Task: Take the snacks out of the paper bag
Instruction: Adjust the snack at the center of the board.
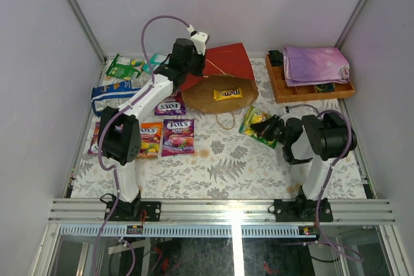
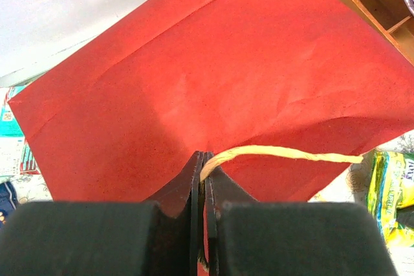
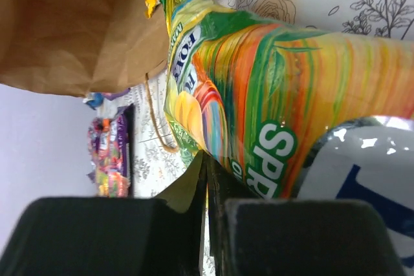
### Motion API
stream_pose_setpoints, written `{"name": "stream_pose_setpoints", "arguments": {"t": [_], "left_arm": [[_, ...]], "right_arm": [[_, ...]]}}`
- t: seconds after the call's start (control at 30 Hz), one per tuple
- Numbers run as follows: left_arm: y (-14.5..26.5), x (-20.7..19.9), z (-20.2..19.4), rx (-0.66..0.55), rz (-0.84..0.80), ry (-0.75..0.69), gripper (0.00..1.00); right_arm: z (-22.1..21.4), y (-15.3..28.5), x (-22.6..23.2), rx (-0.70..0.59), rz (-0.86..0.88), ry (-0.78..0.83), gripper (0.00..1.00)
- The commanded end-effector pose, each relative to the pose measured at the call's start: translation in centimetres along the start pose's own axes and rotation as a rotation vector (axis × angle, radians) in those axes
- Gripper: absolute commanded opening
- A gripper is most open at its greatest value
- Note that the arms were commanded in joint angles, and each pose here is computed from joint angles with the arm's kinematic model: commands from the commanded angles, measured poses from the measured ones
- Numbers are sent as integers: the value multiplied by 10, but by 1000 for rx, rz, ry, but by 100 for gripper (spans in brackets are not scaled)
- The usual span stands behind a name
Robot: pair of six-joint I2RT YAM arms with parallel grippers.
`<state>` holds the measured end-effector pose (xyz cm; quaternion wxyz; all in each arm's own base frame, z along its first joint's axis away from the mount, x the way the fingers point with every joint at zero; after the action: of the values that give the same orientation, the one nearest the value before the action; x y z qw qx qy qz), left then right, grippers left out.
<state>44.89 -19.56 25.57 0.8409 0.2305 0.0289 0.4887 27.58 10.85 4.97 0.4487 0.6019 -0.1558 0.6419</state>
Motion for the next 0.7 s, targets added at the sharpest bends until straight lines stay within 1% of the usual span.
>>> {"name": "stream_pose_setpoints", "arguments": {"t": [0.0, 0.07, 0.27, 0.37, 0.47, 0.67], "left_arm": [[16, 10, 22, -55, 36, -21, 0], [17, 10, 23, -57, 35, -20, 0], [20, 12, 29, -71, 39, -14, 0], [20, 11, 31, -76, 36, -10, 0], [21, 11, 32, -76, 34, -11, 0], [24, 13, 29, -65, 47, -19, 0]], "right_arm": [[-5, 6, 6, 61, 108, -114, 0], [2, 6, 24, 58, 150, -67, 0], [33, 4, 80, 20, 186, 127, 3], [47, -3, 94, 3, 184, 172, 3], [55, -14, 91, 12, 197, 142, 3], [53, -25, 41, 14, 227, -34, 1]]}}
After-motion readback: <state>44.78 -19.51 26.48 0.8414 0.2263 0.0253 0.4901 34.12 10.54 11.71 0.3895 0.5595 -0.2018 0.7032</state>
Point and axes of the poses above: each gripper's point midway between its finger pads, its own y axis back along the fingers, its own x axis along the line the jaws close on, z = x × y, the point moved 9 cm from there along y, back along the fingers, and after that the axes turned 14 degrees about -y, right-handed, at the moved point
